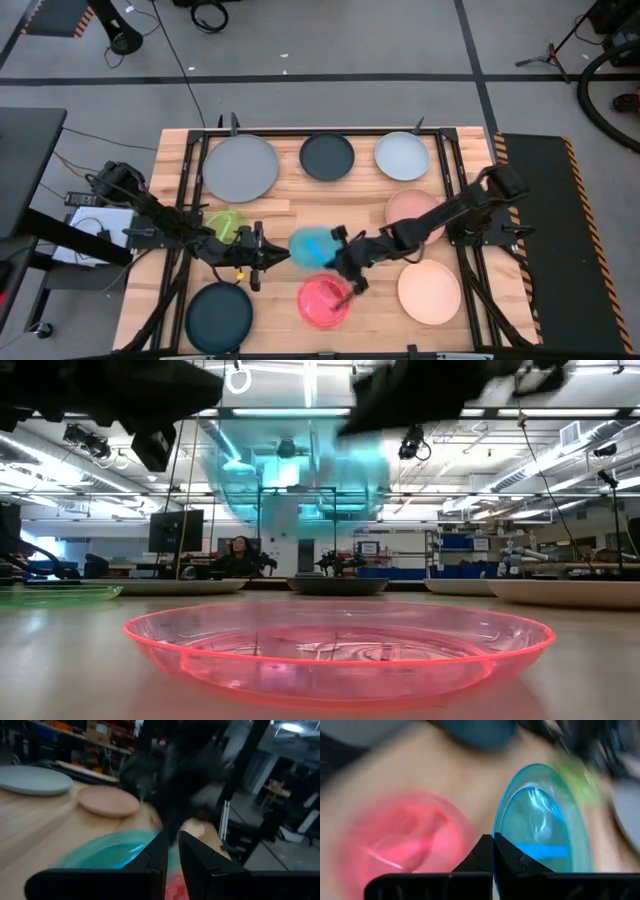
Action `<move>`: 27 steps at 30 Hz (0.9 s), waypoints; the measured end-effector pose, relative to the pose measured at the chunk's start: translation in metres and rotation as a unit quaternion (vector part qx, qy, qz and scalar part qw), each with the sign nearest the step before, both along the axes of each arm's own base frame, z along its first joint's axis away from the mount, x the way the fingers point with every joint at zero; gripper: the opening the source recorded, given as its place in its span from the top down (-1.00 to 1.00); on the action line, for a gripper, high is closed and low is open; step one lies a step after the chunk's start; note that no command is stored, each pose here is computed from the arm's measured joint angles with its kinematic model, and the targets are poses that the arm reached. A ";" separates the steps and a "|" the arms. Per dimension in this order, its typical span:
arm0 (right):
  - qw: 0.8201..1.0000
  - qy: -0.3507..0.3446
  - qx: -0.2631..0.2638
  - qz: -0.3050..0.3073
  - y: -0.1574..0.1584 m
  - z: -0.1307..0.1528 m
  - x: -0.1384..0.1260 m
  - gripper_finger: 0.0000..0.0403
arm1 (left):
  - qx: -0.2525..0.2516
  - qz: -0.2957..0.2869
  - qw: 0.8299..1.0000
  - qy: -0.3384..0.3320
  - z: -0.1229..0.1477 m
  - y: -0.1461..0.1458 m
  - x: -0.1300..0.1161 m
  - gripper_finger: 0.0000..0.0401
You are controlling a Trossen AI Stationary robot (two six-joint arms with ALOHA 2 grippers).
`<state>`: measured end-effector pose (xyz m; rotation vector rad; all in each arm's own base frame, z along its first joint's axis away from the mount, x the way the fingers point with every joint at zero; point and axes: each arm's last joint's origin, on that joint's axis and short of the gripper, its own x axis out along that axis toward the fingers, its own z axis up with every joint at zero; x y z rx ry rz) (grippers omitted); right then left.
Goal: Stack plastic plates
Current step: Stack the blue plate on the pink plate
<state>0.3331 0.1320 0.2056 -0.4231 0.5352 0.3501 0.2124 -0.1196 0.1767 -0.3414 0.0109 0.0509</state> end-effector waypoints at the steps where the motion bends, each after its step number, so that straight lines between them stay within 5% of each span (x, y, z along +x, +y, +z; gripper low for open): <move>1: 0.999 -0.012 -0.002 0.042 0.007 0.007 -0.003 0.98 | 0.004 -0.010 1.000 0.007 -0.001 -0.001 0.000 0.74; 6: 0.976 -0.023 -0.060 0.209 0.032 0.004 -0.015 0.98 | 0.008 -0.034 0.999 0.019 -0.004 -0.002 0.000 0.74; 12: 0.952 0.037 -0.133 0.273 0.046 -0.050 -0.012 0.97 | -0.009 -0.010 1.000 0.013 -0.003 0.003 0.002 0.74; 18: 0.936 0.029 -0.211 0.280 0.056 -0.068 -0.012 0.97 | -0.008 -0.016 1.000 0.015 -0.003 0.003 0.002 0.74; 27: 0.949 0.037 -0.160 0.269 0.061 -0.070 -0.013 0.79 | -0.013 -0.025 1.000 0.008 -0.002 0.003 0.003 0.74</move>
